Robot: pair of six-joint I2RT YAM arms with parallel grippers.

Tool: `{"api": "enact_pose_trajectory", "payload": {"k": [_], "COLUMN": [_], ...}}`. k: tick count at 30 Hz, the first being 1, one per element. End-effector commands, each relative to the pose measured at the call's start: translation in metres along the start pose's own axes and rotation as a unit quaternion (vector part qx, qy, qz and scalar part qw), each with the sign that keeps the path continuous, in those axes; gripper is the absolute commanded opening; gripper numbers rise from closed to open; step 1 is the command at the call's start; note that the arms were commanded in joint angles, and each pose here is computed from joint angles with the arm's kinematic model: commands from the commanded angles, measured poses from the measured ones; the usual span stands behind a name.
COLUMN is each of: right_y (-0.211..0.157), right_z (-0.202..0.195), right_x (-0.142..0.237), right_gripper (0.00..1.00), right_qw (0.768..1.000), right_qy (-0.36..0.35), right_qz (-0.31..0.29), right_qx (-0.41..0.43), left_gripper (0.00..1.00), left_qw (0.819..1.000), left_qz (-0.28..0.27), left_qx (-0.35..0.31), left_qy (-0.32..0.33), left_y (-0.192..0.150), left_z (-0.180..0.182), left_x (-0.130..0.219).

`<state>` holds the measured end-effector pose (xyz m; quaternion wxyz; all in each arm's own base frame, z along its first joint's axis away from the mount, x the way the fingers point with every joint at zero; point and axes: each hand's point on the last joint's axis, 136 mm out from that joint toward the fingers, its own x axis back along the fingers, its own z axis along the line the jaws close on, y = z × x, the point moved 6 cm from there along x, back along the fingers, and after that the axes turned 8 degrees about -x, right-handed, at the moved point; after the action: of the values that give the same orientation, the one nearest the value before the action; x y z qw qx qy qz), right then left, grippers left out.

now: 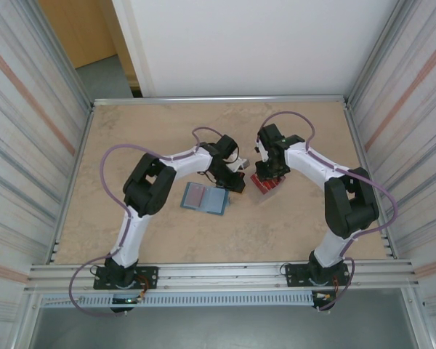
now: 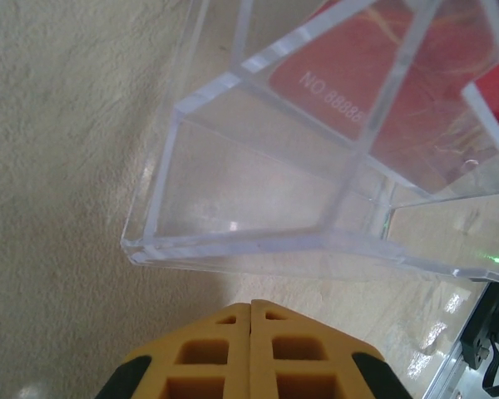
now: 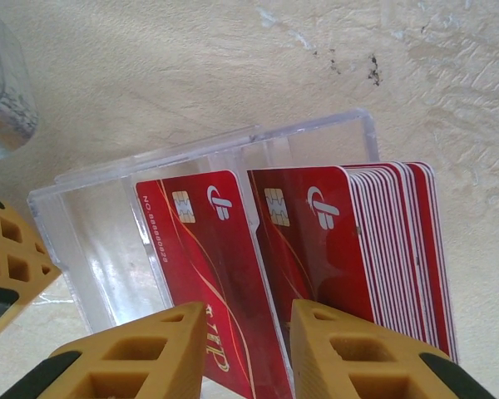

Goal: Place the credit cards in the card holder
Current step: Pick up the credit card from the storage box.

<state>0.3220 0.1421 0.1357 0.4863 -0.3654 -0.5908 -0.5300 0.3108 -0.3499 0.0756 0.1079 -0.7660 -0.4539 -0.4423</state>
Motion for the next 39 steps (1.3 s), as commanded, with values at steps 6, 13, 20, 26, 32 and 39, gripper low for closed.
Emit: {"api": "enact_pose_trajectory", "payload": {"k": [6, 13, 20, 26, 32, 39], "right_y": [-0.006, -0.010, -0.008, -0.010, -0.013, -0.015], "right_z": [0.002, 0.008, 0.013, 0.019, 0.021, 0.023], "right_x": [-0.010, -0.015, -0.007, -0.003, 0.002, 0.011], "right_gripper": [0.30, 0.26, 0.22, 0.21, 0.20, 0.19], "right_qw": [1.000, 1.000, 1.000, 0.999, 0.999, 0.999], "right_qy": [-0.010, -0.010, -0.001, 0.027, 0.036, 0.040], "right_qz": [0.010, 0.019, 0.014, 0.021, 0.023, 0.022], "right_qx": [-0.007, 0.001, 0.003, -0.004, -0.006, -0.007], "left_gripper": [0.00, 0.00, 0.00, 0.00, 0.00, 0.00], "left_qw": [1.000, 1.000, 1.000, 1.000, 1.000, 1.000], "left_qz": [0.005, 0.006, 0.007, 0.007, 0.008, 0.010], "left_qx": [0.000, 0.003, 0.003, 0.001, 0.002, 0.001], "left_qy": [0.004, 0.002, 0.001, 0.001, 0.002, 0.003], "left_y": [0.004, 0.005, 0.006, 0.006, 0.006, 0.006], "left_z": [0.003, 0.004, 0.003, 0.002, 0.003, 0.003], "left_x": [-0.007, -0.009, -0.010, -0.010, -0.011, -0.013]}}
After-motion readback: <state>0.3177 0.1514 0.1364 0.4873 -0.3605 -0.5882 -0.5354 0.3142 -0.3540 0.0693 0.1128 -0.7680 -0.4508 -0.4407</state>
